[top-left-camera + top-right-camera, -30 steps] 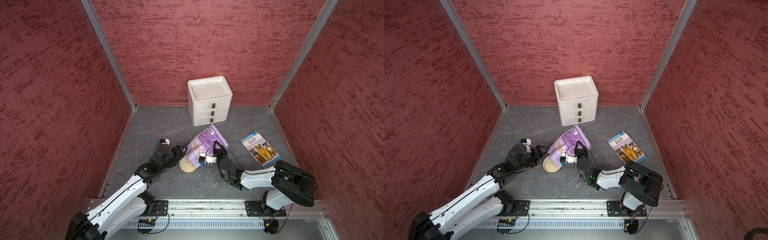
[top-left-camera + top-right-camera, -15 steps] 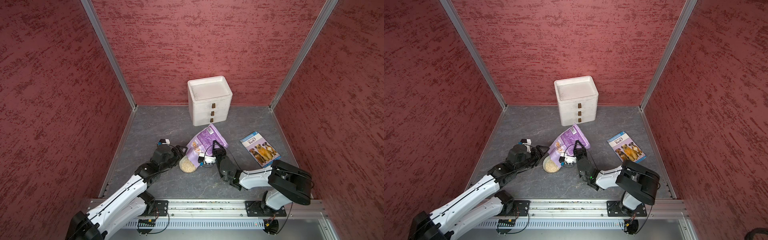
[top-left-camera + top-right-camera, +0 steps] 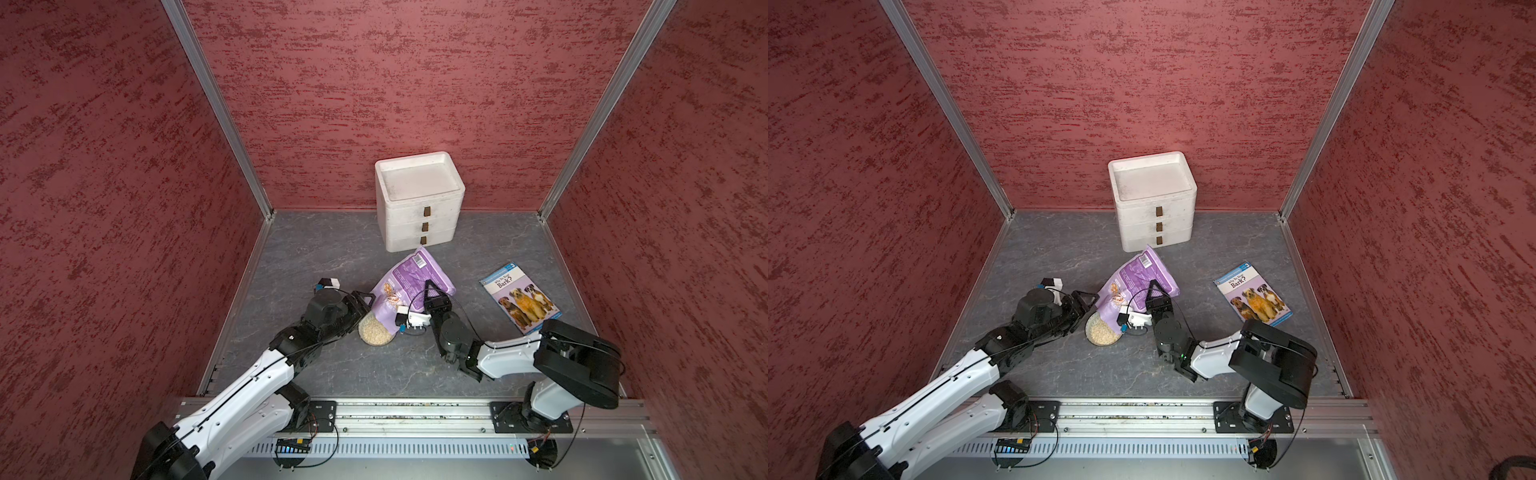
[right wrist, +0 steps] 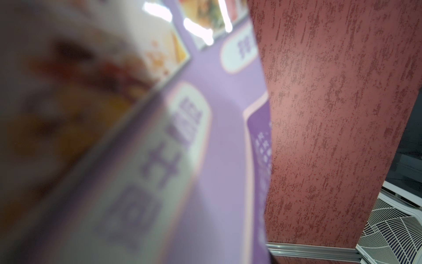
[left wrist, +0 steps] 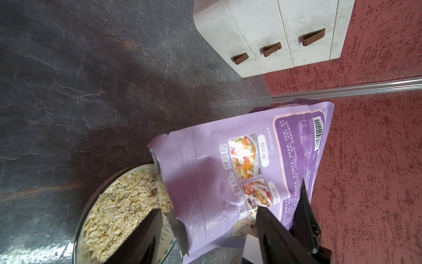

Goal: Pour the oats into the breakfast bowl
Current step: Pour the oats into the bowl.

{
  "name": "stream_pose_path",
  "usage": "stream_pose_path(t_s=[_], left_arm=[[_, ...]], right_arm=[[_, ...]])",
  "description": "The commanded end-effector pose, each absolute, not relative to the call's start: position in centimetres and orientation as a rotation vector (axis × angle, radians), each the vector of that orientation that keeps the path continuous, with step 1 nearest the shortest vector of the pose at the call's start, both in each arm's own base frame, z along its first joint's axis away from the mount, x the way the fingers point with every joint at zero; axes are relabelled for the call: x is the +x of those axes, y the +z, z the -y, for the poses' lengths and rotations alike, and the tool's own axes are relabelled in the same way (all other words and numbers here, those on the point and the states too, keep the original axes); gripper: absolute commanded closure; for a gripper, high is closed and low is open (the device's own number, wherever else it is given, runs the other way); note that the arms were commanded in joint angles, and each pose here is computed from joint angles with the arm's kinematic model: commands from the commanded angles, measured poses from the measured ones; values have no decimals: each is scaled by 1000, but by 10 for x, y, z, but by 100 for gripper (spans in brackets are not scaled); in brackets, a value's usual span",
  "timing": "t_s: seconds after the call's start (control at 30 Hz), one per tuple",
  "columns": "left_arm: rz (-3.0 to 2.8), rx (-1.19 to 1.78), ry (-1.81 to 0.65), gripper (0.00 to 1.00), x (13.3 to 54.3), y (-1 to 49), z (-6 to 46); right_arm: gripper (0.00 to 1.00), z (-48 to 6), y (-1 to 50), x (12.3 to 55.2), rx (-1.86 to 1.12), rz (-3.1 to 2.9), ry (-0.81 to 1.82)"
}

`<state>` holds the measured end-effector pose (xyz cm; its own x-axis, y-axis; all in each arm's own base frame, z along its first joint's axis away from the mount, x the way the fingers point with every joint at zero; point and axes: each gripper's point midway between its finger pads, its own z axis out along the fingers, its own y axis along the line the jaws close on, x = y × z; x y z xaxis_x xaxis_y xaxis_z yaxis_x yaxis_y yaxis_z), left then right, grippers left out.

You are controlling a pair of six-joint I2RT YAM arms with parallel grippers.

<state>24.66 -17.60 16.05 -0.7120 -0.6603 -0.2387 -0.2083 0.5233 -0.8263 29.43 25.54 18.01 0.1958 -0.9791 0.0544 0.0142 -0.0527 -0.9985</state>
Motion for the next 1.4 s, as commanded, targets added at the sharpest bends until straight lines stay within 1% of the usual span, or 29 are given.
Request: stream_pose_path(t_s=[0.0,0.03,0.07,0.13,0.23,0.3,0.33,0.4,0.43,0.5,0.53,0.6,0.7,0.8,0.9,1.07,1.2,1.37], left_arm=[[-2217,-699,-1098,31,247,166,172],[-2216,-701,-1101,31,246,165,172],[-2213,-702,-1099,31,247,164,172],[-2214,-701,-1098,31,246,164,172],[-2212,-704,-1109,31,247,164,173],[-2216,-701,-1108,31,247,164,173],[-2221,-698,-1104,31,247,165,173],[-2219,-700,-1098,31,246,164,172],[-2215,-701,-1100,31,246,164,172],[-2214,-703,-1098,31,247,164,171],[-2218,-701,-1098,31,247,164,172],[-2219,-705,-1106,31,247,162,173],[-2221,-704,-1109,31,247,162,173],[-2215,-703,-1115,31,247,162,174],[-2214,-707,-1109,31,247,163,172],[-2210,-706,-1110,31,247,164,172],[-2207,-703,-1118,31,248,166,173],[-2187,-702,-1128,31,247,172,172]], right_arm=[[100,-251,239,293,-1068,-1039,-1023],[100,-254,227,293,-1133,-1034,-1031],[100,-253,228,292,-1125,-1039,-1022],[100,-248,247,291,-1023,-1033,-1015],[100,-256,223,292,-1160,-1014,-1053],[100,-246,247,294,-1012,-1036,-1030],[100,-244,250,295,-1012,-1044,-1034],[100,-253,227,293,-1161,-1016,-1054],[100,-253,226,293,-1156,-1022,-1041],[100,-245,249,293,-1007,-1043,-1008],[100,-247,246,292,-1028,-1033,-1022],[100,-260,223,289,-1173,-983,-1045],[100,-259,238,290,-1091,-977,-1058],[100,-269,223,284,-1177,-927,-1065],[100,-262,237,287,-1089,-977,-1044],[100,-256,244,285,-1044,-1011,-1000],[100,-252,220,287,-1115,-1093,-973],[100,-246,209,289,-1102,-1203,-924]])
